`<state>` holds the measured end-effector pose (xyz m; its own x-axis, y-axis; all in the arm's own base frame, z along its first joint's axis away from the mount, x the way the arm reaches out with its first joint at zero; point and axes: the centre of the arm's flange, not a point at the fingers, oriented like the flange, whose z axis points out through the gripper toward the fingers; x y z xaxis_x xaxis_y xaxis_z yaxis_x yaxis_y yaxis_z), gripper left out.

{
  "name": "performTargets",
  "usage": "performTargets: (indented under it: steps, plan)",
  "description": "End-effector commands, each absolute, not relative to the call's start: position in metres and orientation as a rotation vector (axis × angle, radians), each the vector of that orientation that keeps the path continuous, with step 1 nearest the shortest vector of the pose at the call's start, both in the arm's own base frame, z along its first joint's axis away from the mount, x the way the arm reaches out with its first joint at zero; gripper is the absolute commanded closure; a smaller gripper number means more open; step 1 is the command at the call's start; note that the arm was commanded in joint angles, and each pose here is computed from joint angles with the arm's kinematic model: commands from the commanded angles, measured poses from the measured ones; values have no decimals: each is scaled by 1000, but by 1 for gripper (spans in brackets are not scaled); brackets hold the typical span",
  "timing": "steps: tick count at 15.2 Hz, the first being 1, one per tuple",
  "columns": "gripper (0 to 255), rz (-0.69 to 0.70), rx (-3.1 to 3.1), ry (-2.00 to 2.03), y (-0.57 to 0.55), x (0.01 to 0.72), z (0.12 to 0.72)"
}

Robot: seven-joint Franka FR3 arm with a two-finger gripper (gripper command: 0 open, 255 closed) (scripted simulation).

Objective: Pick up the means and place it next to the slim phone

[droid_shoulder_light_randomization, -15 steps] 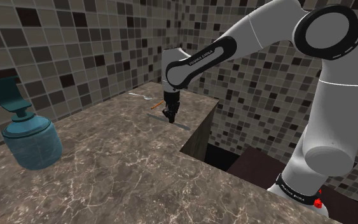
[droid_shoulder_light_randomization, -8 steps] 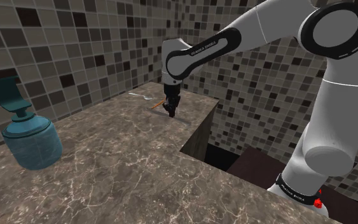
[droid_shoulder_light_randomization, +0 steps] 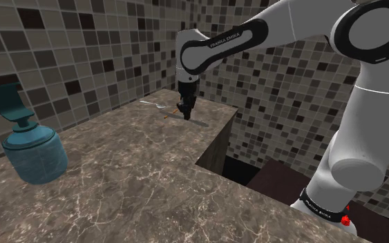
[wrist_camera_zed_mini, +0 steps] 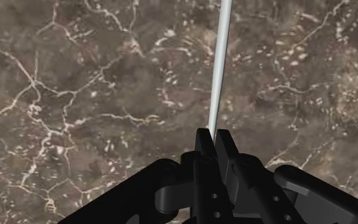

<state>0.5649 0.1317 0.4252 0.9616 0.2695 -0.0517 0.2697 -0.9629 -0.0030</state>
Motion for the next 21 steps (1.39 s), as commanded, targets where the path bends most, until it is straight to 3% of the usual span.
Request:
performTargets:
  steps: [1, 3, 21]
  plan:
    - [255, -82, 3107, 427, 131, 565, 438]
    - [255, -82, 3107, 427, 131, 565, 448]
    - [255, -82, 3107, 427, 204, 339, 451]
